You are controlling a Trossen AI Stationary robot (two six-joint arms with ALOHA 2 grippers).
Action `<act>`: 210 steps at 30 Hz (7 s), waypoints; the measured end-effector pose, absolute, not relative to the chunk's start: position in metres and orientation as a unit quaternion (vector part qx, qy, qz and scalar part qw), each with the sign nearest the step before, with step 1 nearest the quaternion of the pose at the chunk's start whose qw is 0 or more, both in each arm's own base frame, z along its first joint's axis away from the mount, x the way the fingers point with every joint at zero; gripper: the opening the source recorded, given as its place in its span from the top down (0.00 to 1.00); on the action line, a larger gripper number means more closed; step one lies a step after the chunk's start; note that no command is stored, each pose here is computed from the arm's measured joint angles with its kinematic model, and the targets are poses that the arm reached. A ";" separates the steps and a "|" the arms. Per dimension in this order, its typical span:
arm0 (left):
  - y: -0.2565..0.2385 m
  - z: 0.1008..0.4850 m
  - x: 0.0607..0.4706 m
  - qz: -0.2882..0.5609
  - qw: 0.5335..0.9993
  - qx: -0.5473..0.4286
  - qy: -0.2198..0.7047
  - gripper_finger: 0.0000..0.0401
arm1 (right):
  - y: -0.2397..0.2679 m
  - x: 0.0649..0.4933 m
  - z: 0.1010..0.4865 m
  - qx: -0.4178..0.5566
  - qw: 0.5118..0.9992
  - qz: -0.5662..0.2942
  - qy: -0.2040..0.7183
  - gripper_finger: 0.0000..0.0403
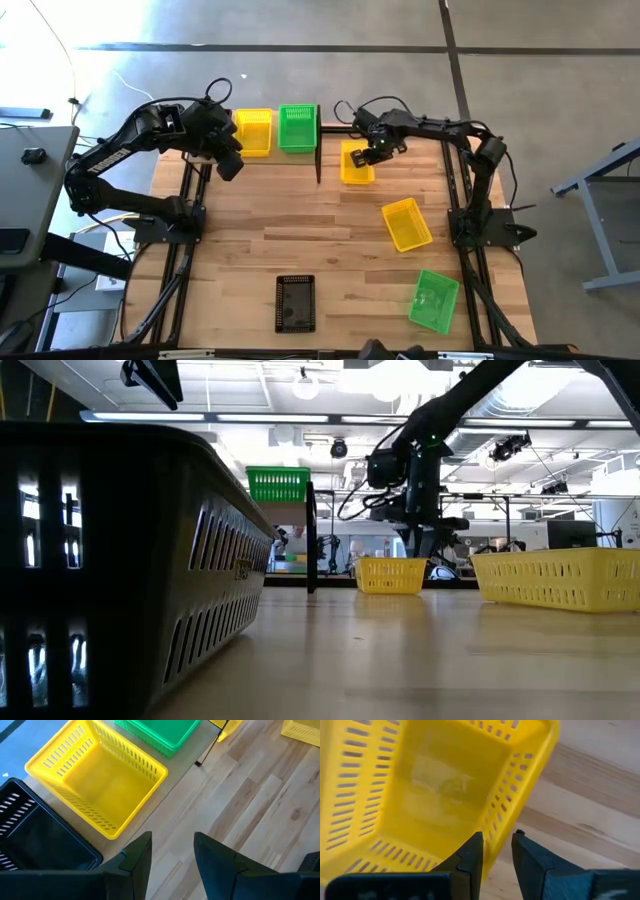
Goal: Stack baskets on shelf by color
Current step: Stack the top yellow bin on top of the yellow bin
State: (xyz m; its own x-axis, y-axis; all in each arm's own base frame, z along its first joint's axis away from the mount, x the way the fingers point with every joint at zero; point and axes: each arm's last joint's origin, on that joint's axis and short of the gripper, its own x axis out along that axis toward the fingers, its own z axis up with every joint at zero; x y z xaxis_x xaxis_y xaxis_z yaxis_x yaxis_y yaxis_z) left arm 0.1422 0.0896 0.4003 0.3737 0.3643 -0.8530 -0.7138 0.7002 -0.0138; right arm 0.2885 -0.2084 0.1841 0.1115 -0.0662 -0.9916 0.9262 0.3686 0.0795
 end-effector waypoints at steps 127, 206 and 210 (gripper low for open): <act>0.035 0.400 0.167 0.214 0.846 -0.164 0.459 0.66 | 0.052 0.398 0.174 0.521 0.705 -0.375 0.301 0.90; -0.014 0.283 0.311 0.477 0.628 -0.412 0.456 0.66 | -0.050 0.168 0.406 0.052 0.906 -0.321 0.272 0.77; -0.016 0.266 0.323 0.490 0.613 -0.415 0.460 0.66 | -0.049 0.165 0.402 0.050 0.900 -0.319 0.293 0.77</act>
State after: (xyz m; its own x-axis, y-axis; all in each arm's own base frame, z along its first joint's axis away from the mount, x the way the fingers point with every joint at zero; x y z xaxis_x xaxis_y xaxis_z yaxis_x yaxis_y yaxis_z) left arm 0.3230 -0.0164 0.2657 0.0962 0.2184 -0.9711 -0.9829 0.1750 -0.0580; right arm 0.1650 -0.0494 0.4025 0.6247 -0.5449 -0.5593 0.6038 0.7913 -0.0964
